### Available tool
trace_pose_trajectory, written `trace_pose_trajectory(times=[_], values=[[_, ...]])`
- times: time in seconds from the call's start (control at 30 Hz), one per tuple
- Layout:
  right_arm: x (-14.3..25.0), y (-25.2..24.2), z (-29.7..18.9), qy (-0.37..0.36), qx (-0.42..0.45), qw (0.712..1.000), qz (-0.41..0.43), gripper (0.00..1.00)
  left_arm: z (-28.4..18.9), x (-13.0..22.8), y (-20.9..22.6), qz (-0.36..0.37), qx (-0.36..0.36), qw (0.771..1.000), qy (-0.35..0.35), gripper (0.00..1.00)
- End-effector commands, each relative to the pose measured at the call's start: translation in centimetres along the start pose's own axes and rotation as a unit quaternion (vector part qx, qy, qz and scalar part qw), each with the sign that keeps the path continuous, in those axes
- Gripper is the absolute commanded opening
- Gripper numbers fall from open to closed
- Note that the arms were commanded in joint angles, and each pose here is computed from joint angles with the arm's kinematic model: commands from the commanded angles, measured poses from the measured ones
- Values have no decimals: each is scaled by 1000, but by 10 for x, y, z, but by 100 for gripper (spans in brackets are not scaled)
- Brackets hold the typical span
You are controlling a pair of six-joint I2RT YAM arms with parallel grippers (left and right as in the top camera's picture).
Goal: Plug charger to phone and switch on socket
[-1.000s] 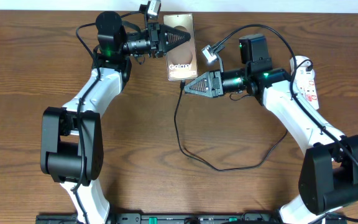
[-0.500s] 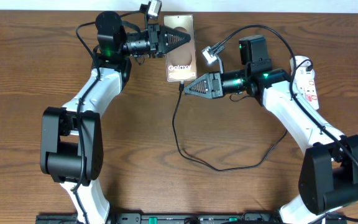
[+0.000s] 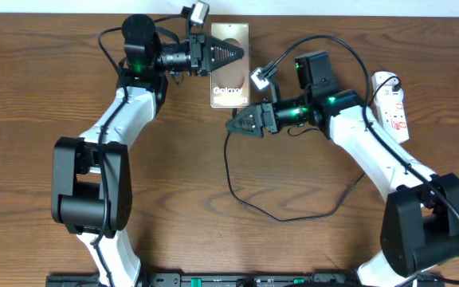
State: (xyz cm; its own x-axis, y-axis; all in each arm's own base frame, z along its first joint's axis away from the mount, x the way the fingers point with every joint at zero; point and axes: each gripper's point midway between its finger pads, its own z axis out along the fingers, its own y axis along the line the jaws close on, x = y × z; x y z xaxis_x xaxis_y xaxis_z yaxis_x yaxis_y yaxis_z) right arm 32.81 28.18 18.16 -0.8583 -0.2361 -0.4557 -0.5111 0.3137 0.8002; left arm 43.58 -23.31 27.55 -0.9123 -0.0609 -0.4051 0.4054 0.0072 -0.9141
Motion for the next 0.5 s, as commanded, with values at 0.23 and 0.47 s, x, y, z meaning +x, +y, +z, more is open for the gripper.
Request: trace_pose_trajectory(times=[0.23, 0.47], values=[[13, -45, 37, 7, 269, 963, 0, 79, -34, -28, -16, 36, -15, 998, -50, 7], [6, -68, 34, -42, 433, 900, -18, 80, -79, -43, 0, -5, -42, 995, -92, 7]])
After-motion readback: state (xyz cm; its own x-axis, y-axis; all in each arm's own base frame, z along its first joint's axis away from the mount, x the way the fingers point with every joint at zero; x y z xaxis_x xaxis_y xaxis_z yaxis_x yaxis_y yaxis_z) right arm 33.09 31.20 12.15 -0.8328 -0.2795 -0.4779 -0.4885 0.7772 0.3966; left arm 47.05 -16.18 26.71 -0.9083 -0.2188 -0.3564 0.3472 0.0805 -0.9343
